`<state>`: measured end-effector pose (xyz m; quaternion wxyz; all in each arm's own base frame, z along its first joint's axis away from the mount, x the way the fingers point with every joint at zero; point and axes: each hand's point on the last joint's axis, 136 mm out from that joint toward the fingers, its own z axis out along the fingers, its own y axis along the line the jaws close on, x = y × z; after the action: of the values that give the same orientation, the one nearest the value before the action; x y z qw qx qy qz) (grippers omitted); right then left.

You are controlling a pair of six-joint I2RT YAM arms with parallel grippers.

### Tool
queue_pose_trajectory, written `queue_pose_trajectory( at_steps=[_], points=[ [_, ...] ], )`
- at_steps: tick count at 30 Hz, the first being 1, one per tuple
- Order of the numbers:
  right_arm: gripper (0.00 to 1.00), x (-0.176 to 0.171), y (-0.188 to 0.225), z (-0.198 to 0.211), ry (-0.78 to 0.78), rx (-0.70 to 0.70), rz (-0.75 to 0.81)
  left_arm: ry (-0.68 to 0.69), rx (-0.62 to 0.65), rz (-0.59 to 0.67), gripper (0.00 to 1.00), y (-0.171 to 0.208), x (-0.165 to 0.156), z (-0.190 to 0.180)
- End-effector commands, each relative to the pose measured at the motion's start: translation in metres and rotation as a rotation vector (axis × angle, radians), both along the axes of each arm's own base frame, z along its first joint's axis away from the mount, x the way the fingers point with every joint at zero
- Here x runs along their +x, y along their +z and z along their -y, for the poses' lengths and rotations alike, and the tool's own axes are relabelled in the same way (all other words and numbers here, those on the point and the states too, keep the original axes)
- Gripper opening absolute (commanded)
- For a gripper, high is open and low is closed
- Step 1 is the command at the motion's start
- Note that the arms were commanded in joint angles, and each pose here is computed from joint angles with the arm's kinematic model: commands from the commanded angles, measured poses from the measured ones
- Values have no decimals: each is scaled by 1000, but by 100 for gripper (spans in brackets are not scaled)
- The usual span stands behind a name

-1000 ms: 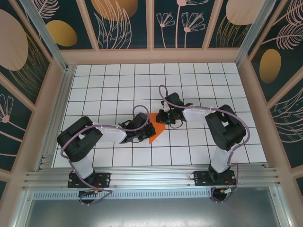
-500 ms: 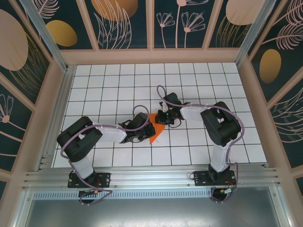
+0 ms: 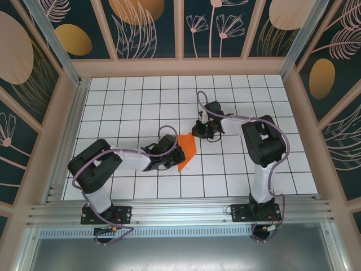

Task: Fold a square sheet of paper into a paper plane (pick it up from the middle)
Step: Fourth fold the wing at the center of the table.

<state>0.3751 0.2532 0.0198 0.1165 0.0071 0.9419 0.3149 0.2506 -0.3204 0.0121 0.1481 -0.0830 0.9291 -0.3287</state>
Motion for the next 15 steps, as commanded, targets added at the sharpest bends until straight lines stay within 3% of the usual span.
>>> queue_pose_trajectory(
  at_steps=[1, 5, 8, 15],
  points=[
    [3, 41, 9, 26, -112, -82, 104, -20, 192, -189, 0, -53, -46, -42],
    [3, 42, 41, 22, -110, -49, 158, -23, 189, -186, 0, -52, -45, -40],
    [3, 23, 55, 15, -79, -34, 172, -26, 186, -181, 0, -51, -43, -38],
    [3, -36, 35, -23, 56, -8, 92, -26, 174, -172, 0, -48, -41, -35]
  ],
)
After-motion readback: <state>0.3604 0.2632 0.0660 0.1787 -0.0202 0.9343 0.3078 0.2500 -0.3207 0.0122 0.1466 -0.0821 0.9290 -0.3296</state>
